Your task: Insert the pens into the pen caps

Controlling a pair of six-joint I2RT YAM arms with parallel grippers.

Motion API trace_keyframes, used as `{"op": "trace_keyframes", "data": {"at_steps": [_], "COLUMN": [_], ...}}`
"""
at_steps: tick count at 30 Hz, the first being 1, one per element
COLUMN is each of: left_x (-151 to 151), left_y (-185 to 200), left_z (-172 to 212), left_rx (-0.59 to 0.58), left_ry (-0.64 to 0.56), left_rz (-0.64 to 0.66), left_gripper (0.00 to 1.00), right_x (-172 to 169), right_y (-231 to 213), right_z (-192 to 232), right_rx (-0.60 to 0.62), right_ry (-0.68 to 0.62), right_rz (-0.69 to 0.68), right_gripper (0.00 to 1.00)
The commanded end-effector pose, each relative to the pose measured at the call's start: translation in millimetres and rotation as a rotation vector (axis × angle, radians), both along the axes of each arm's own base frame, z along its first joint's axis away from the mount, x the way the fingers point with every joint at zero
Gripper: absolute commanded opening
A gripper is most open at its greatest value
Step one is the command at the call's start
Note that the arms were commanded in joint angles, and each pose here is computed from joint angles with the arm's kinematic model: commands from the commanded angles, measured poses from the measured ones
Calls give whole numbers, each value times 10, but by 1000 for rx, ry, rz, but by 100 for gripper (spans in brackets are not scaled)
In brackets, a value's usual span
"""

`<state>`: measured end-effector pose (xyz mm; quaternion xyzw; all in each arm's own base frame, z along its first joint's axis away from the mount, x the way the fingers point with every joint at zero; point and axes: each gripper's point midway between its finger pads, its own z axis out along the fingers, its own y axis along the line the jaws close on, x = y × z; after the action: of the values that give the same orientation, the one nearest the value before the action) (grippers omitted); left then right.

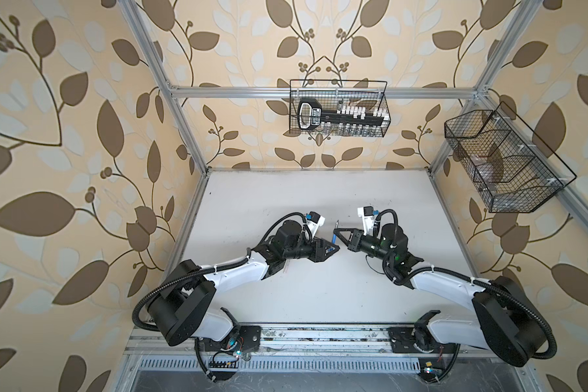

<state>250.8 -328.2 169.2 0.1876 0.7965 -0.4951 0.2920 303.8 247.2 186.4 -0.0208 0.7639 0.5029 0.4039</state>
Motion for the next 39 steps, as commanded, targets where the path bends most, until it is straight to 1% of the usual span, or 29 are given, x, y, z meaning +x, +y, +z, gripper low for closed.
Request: {"op": "trace_keyframes", "data": {"at_steps": [1,6,14,18,20,22,27,28,29,32,35,37,39], "left_x": [-27,-43,-38,-26,-24,-19,6,9,8,-7,-44,-60,-79], "left_y": [-125,-170,-164,-154,-143,-134,-102,-93,-81,-45,-33,-34,-39], "left_z": [235,225,211,207,196,208,243,251,243,246,266,288,297], "left_rx": [-42,-41,-27,-19,-13,-11,18,27,44,83,95,92,88], "left_ry": [-44,-37,-43,-50,-52,-61,-84,-90,-92,-104,-110,-113,-114], "left_rz": [-56,-74,-72,-65,-61,-56,-42,-41,-41,-48,-67,-75,-84], "left_gripper": [50,50,43,33,30,22,4,0,0,0,0,0,0], "right_x": [13,7,-13,-37,-53,-67,-103,-106,-113,-138,-182,-205,-214], "right_y": [-17,-9,-5,17,31,48,56,45,27,-34,-38,-20,-3], "right_z": [139,153,190,177,169,169,167,164,155,127,129,130,135], "right_rx": [39,44,49,52,54,56,62,56,44,-4,-45,-49,-49], "right_ry": [-37,-45,-55,-51,-48,-48,-47,-46,-45,-39,-40,-40,-40], "right_rz": [-23,-24,-21,-5,3,11,21,19,17,20,58,75,85], "right_gripper": [1,1,1,1,1,1,2,4,8,29,41,46,46]}}
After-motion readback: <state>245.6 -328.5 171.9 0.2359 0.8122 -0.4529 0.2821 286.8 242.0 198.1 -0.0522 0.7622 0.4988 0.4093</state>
